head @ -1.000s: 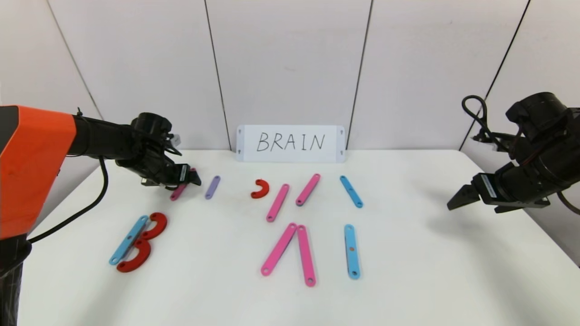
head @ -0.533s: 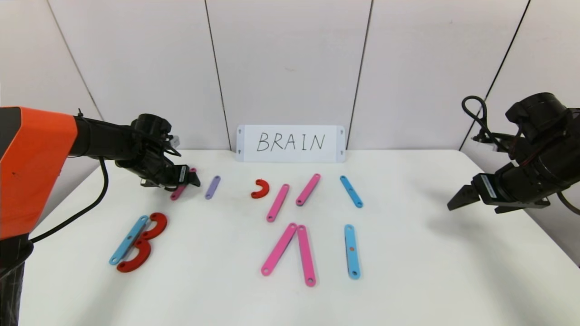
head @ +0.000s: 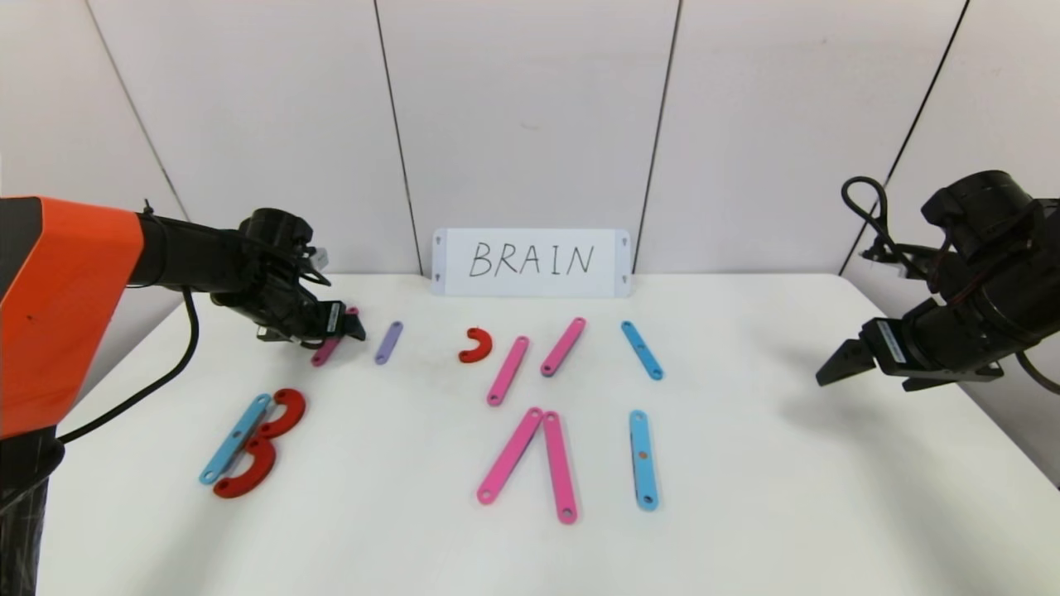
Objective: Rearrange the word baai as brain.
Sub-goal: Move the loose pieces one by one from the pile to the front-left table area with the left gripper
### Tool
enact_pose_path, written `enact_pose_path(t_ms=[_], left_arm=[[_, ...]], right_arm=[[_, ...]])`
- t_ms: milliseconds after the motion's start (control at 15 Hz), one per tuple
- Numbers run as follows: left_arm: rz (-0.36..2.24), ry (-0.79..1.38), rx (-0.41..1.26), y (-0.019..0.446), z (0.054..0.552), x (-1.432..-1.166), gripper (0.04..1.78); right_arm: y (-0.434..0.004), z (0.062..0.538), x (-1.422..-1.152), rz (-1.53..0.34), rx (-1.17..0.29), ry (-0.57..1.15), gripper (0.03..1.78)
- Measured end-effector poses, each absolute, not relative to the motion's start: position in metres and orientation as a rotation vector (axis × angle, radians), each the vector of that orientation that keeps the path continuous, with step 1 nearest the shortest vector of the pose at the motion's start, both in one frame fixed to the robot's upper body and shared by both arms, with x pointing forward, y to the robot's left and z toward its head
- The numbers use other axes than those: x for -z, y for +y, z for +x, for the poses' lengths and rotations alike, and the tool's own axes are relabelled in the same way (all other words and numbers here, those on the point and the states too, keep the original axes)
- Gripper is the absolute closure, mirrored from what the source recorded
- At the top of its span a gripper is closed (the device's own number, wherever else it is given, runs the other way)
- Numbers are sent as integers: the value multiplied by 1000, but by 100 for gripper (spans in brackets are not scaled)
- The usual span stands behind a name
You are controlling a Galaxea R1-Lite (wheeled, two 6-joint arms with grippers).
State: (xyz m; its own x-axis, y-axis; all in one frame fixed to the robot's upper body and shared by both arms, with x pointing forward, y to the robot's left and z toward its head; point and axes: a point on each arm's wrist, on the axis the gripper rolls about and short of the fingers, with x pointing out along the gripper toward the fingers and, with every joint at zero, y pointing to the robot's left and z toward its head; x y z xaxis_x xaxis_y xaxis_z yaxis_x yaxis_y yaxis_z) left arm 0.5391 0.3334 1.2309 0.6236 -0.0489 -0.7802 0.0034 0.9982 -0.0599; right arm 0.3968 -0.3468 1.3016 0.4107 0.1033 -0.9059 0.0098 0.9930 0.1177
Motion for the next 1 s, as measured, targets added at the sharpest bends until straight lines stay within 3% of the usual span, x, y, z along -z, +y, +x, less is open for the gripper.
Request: enact_pose_path(t_ms=[733, 1000], left_arm=[[-52, 902, 25, 336, 542, -1227, 9], [-53, 902, 25, 336, 542, -1227, 42]], right_arm=[[-347, 397, -1302, 110, -59, 1147, 10], [-347, 397, -1301, 110, -58, 1148, 10]])
